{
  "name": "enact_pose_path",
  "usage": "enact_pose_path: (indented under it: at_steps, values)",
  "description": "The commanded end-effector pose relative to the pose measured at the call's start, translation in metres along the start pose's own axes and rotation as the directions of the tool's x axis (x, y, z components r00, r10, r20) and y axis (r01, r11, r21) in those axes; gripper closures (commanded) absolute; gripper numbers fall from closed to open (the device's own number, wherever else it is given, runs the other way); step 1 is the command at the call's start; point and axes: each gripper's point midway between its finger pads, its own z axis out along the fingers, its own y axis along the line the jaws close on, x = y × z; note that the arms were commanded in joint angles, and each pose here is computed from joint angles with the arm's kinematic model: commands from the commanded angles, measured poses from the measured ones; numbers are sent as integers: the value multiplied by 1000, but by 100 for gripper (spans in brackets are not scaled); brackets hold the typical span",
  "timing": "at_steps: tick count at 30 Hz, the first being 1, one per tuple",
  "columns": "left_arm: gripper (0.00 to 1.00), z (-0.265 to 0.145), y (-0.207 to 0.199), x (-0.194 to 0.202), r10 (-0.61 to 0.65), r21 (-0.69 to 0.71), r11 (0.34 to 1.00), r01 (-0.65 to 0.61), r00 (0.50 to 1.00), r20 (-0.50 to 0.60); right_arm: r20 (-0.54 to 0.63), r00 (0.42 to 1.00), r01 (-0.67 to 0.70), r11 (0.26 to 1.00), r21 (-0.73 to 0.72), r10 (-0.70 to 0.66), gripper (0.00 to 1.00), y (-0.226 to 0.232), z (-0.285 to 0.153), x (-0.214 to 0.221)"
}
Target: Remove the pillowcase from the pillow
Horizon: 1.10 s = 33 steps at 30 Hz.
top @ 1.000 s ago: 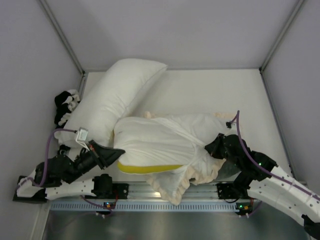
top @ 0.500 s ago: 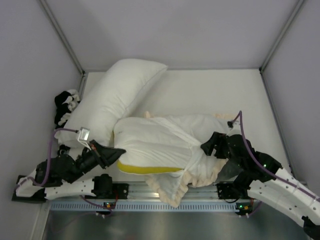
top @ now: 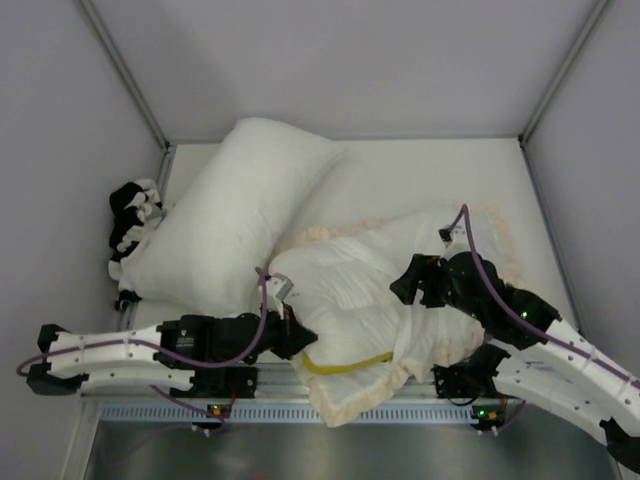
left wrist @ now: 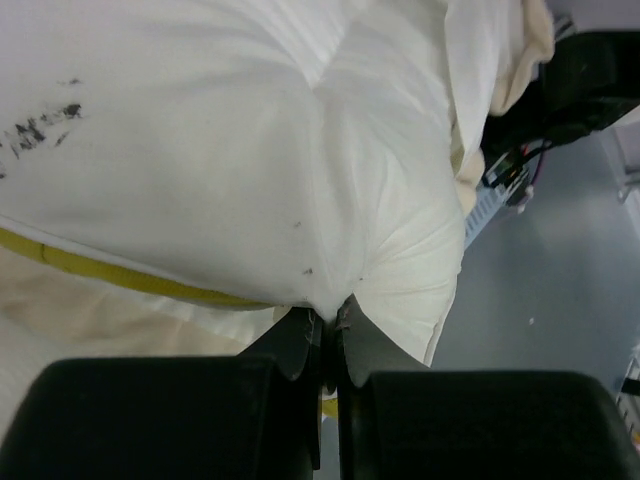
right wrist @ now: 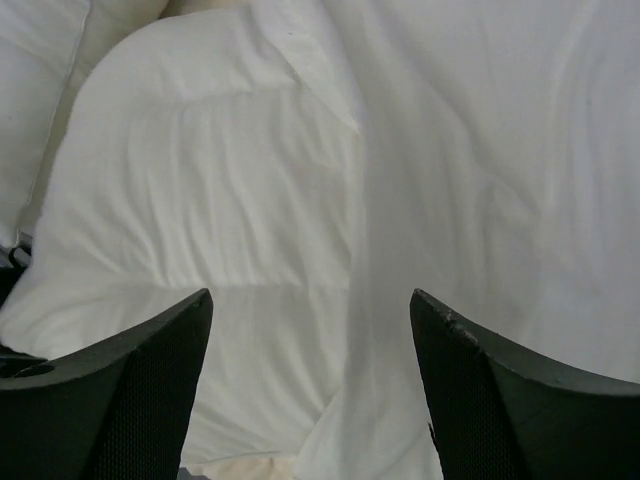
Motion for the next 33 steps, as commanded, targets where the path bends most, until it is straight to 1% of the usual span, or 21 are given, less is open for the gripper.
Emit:
enact_pose_path:
  at_steps: [1, 5, 6, 8, 9, 11, 12, 14, 16, 17, 18, 20, 23, 28, 32, 33]
  values:
    - [100, 12, -29, 14, -48, 144, 988, 53, 998, -44, 35, 998, 54, 992, -110, -51, 24, 36, 2, -26]
    - [100, 12, -23, 35, -54, 174, 982, 71, 993, -103, -31, 989, 139, 987, -77, -142, 24, 43, 30, -26]
    - [100, 12, -21, 38, -64, 175, 981, 83, 992, -111, -52, 982, 178, 983, -36, -180, 24, 41, 44, -29]
    - [100, 9, -16, 46, -76, 186, 978, 99, 989, -127, -63, 972, 229, 973, 17, -227, 24, 36, 57, -35]
    - [100, 8, -15, 48, -94, 190, 975, 118, 987, -131, -60, 968, 248, 966, 77, -244, 24, 32, 68, -43]
    - [100, 6, -12, 52, -114, 203, 969, 140, 985, -133, -37, 960, 279, 952, 126, -277, 24, 33, 77, -61]
    - [100, 5, -10, 53, -128, 203, 967, 154, 983, -135, -62, 955, 297, 940, 168, -291, 24, 28, 90, -60]
    - [100, 4, -8, 55, -141, 211, 963, 167, 981, -135, -81, 947, 322, 929, 181, -312, 24, 28, 102, -66]
    - [100, 4, -7, 57, -151, 210, 961, 178, 979, -139, -112, 940, 338, 924, 178, -323, 24, 35, 120, -68]
    - [100, 5, -5, 59, -150, 208, 962, 178, 978, -143, -104, 938, 344, 923, 171, -331, 24, 42, 125, -76]
    - [100, 5, -5, 61, -150, 205, 962, 179, 978, -147, -134, 932, 356, 917, 179, -336, 24, 40, 137, -71]
    - [100, 6, -5, 62, -149, 202, 963, 179, 977, -153, -158, 924, 374, 909, 183, -348, 24, 42, 152, -71]
    - [100, 6, -5, 62, -146, 200, 964, 176, 977, -157, -179, 918, 385, 903, 189, -354, 25, 42, 165, -71]
    - [100, 3, -9, 57, -148, 217, 960, 178, 978, -147, -244, 907, 399, 885, 239, -343, 28, 20, 181, -52]
    - [100, 1, -11, 56, -150, 229, 957, 181, 978, -143, -298, 902, 400, 864, 304, -313, 31, -10, 187, -36]
    - [100, 1, -11, 56, -152, 228, 956, 182, 978, -144, -302, 903, 397, 860, 320, -305, 33, -15, 188, -35]
